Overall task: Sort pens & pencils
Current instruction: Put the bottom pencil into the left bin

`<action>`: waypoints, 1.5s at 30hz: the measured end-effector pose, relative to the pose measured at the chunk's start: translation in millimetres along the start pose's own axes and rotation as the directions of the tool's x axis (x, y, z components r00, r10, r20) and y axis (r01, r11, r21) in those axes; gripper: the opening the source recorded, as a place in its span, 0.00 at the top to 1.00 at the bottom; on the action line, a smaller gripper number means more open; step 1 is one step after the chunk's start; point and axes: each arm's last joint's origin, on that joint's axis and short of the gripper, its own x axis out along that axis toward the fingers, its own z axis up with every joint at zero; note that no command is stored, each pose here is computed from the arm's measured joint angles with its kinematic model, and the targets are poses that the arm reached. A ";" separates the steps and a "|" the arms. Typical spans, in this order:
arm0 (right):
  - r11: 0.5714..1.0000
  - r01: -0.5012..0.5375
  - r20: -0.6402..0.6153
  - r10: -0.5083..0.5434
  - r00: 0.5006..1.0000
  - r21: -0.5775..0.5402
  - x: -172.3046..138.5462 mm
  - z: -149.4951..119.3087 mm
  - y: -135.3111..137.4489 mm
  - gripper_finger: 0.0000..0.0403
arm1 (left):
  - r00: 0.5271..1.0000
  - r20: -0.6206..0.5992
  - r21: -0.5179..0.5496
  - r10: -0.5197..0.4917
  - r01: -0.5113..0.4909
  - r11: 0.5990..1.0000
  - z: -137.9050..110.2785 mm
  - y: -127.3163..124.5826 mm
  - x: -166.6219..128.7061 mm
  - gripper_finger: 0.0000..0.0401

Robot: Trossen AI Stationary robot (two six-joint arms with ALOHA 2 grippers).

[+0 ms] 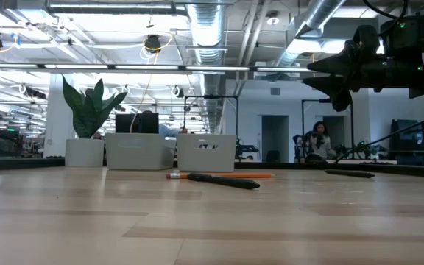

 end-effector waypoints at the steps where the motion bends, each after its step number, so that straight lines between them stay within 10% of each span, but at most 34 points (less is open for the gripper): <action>1: 1.000 0.001 -0.001 -0.001 1.000 0.001 0.0 -0.1 0.0 0.46 | 0.999 0.040 -0.004 -0.001 0.001 1.000 4.8 -0.8 -2.0 0.97; 33: 0.998 0.008 -0.036 -0.005 0.999 0.059 -0.1 -3.8 -1.2 0.46 | 0.948 0.302 -0.110 0.098 -0.067 0.992 118.1 96.9 -79.1 0.97; 45: 0.998 0.004 -0.038 -0.002 0.999 0.059 -0.1 -3.8 -1.1 0.46 | 0.861 0.446 -0.001 0.244 -0.273 0.962 178.3 154.1 -137.4 0.97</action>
